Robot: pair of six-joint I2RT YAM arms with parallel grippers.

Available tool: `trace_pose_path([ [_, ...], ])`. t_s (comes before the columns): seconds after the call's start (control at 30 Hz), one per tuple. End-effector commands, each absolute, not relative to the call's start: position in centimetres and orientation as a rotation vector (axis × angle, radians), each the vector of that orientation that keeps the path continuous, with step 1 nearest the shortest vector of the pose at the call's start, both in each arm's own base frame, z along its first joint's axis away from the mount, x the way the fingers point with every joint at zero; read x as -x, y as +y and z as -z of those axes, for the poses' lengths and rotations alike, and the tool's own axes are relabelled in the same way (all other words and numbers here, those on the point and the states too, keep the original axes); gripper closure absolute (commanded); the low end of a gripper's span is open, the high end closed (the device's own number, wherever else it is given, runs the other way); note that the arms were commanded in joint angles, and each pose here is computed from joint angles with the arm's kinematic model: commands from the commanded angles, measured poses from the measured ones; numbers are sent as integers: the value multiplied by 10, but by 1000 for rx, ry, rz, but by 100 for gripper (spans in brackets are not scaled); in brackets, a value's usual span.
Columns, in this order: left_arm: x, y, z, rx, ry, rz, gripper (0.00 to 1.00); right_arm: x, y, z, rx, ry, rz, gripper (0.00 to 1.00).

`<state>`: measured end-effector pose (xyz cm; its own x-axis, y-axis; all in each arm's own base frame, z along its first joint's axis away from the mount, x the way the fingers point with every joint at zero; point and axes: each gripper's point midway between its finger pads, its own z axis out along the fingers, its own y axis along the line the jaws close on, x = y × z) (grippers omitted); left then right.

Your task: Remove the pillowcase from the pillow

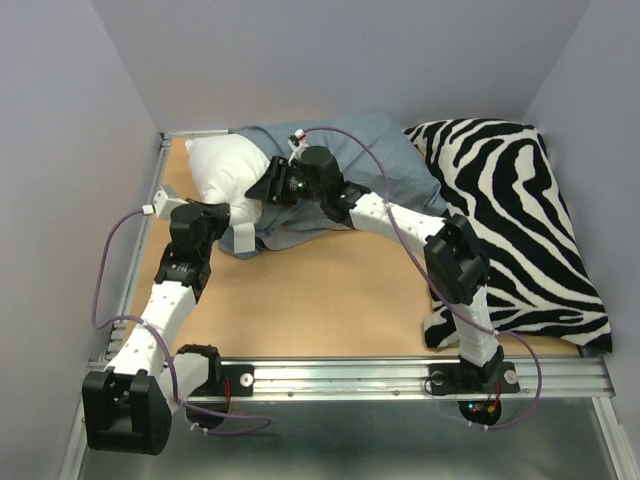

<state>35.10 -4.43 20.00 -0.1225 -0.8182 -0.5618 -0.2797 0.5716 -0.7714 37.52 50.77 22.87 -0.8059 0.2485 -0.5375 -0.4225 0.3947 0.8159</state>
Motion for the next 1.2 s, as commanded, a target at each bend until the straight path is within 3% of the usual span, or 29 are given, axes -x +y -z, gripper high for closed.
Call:
trace_pose_path([
  [0.0, -357, -11, -257, 924, 1540, 494, 100, -362, 480, -343, 214, 1809, -1366, 35],
  [0.17, -357, -5, -274, 906, 1544, 458, 100, -363, 434, -336, 170, 1869, -1113, 23],
  [0.47, -356, -12, -303, 846, 1511, 511, 100, -371, 337, -261, 8, 2017, -661, 21],
  [0.83, -353, -15, -333, 795, 1486, 529, 100, -421, 334, -232, -40, 2047, -541, 23],
  [0.93, -351, -15, -347, 777, 1462, 529, 100, -440, 326, -240, -73, 2030, -546, 35],
  [0.97, -350, -14, -352, 772, 1454, 528, 100, -446, 318, -241, -88, 2026, -540, 43],
  [1.0, -350, -14, -360, 765, 1444, 531, 100, -449, 315, -241, -96, 2026, -534, 60],
  [1.1, -349, -13, -376, 749, 1426, 526, 100, -453, 297, -244, -130, 2016, -505, 83],
  [1.17, -348, -9, -388, 742, 1402, 506, 100, -451, 278, -241, -161, 2018, -470, 90],
])
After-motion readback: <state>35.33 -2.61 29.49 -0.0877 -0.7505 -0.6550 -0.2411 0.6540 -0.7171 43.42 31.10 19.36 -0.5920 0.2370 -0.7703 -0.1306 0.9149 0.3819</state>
